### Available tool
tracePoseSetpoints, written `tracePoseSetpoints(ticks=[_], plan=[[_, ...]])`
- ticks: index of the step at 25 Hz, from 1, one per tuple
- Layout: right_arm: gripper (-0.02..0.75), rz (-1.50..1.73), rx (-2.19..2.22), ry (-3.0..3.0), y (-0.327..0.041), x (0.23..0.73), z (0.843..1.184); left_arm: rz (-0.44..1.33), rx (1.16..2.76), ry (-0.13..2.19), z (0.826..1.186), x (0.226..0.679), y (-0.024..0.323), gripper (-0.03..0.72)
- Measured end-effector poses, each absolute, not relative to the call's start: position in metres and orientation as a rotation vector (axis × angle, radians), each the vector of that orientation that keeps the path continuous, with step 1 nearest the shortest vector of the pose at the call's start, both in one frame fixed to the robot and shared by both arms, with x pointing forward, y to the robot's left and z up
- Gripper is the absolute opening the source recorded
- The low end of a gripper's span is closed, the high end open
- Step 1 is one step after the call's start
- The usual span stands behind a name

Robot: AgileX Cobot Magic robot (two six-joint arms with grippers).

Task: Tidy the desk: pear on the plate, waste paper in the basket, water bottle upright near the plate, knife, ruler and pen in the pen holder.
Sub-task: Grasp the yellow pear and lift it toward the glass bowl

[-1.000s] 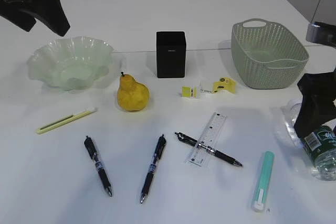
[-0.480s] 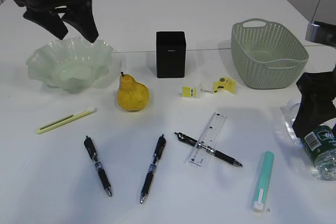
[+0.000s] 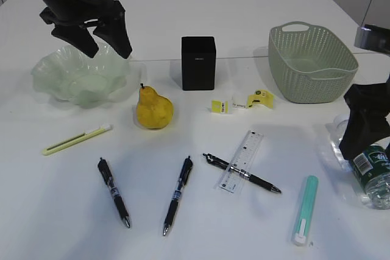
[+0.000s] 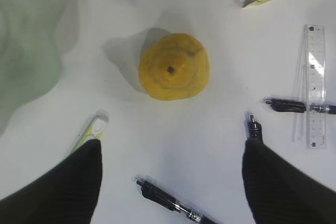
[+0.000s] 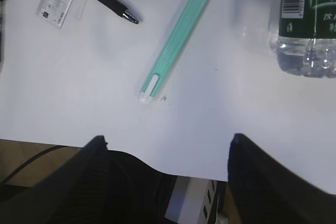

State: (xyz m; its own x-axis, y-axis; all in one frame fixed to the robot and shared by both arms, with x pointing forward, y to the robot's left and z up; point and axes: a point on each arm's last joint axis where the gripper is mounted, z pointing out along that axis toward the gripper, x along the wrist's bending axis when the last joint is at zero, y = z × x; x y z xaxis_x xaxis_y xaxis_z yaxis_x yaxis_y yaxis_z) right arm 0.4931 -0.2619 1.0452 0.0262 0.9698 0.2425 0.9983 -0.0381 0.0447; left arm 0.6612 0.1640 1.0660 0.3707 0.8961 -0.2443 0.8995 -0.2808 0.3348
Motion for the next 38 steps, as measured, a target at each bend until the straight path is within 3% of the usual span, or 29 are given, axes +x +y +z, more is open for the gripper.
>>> tracePoseSetpoints(ticks=[11, 20, 29, 38], plan=[[0.552, -0.316, -2.144, -2.076, -0.262, 0.493, 1.045, 0.02, 2.256, 1.524, 1.065, 0.663, 0.165, 0.591], [0.552, -0.325, -2.146, -2.071, -0.261, 0.493, 1.045, -0.004, 2.319, 1.497, 1.038, 0.677, 0.156, 0.592], [0.552, -0.329, -2.148, -2.072, -0.261, 0.494, 1.045, -0.011, 2.346, 1.409, 1.022, 0.691, 0.121, 0.658], [0.552, -0.329, -2.148, -2.072, -0.261, 0.494, 1.045, -0.057, 2.395, 1.443, 0.988, 0.699, 0.118, 0.657]])
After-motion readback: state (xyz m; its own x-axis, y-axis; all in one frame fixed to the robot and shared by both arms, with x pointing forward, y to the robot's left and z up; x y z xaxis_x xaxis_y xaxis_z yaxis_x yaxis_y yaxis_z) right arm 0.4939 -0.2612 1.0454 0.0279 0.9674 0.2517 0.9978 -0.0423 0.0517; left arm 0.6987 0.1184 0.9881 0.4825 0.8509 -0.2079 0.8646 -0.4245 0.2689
